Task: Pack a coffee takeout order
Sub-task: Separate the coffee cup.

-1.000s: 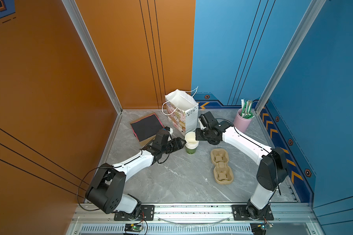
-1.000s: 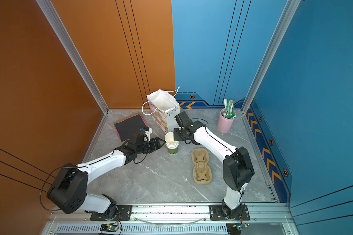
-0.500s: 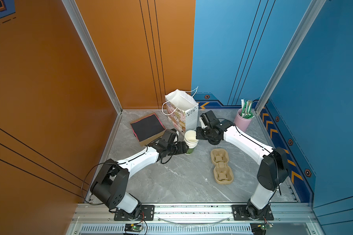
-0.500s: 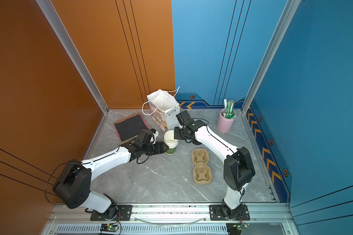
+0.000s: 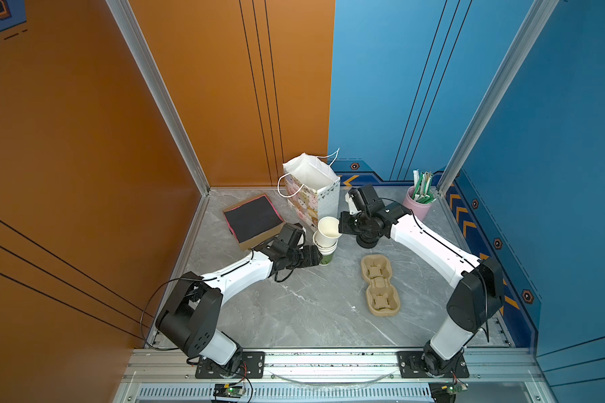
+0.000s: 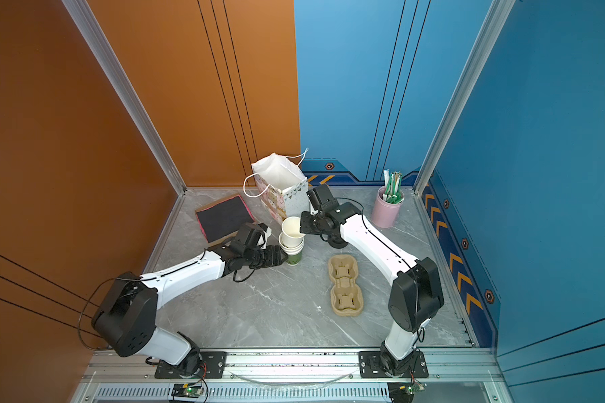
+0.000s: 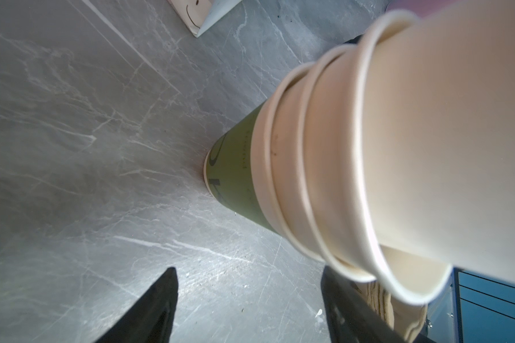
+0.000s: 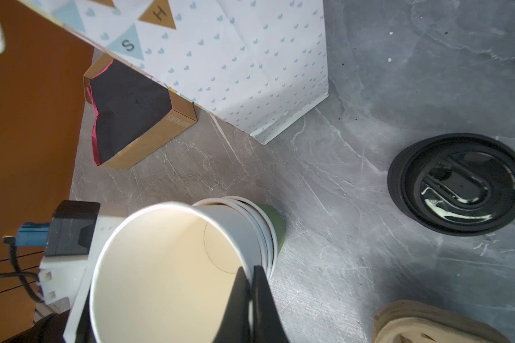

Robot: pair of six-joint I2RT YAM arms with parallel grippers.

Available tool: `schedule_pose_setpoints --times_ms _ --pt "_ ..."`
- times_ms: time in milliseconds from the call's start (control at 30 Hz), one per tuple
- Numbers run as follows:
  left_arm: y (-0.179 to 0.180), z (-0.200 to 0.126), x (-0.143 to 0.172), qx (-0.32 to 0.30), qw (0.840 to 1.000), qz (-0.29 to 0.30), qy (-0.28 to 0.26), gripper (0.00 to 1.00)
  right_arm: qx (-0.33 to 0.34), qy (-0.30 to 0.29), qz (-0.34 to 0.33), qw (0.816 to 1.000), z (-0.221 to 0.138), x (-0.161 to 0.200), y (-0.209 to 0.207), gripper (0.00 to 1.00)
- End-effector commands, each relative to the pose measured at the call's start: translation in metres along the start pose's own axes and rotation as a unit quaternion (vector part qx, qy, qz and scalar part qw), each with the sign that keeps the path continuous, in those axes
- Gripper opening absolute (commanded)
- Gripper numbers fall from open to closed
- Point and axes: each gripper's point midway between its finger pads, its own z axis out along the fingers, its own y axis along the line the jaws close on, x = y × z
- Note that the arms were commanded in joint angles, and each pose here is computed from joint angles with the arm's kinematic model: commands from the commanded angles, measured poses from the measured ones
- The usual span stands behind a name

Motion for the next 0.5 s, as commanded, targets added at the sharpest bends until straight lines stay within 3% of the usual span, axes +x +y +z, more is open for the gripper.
schedule_pose_setpoints --times_ms 0,233,400,467 --pt "-0.013 -0.017 -0.014 0.018 1.0 0.013 -0.022 0.77 -0.017 -0.041 -0.013 0.999 -0.035 -0.025 0.013 0.0" --pt "-0.016 -0.042 -0.028 0.026 0.998 0.014 -0.06 0.83 -0.038 -0.093 -0.034 0.994 -0.084 -0.048 0.029 0.0" --pt "-0.007 -0.065 -0.037 0.017 0.996 0.014 -0.09 0.85 -0.044 -0.099 -0.063 0.992 -0.109 -0.04 0.035 0.0" --pt "0.002 -0.078 -0.041 0.001 0.994 0.017 -0.103 0.92 -0.049 -0.091 -0.091 0.99 -0.115 -0.028 0.043 0.0"
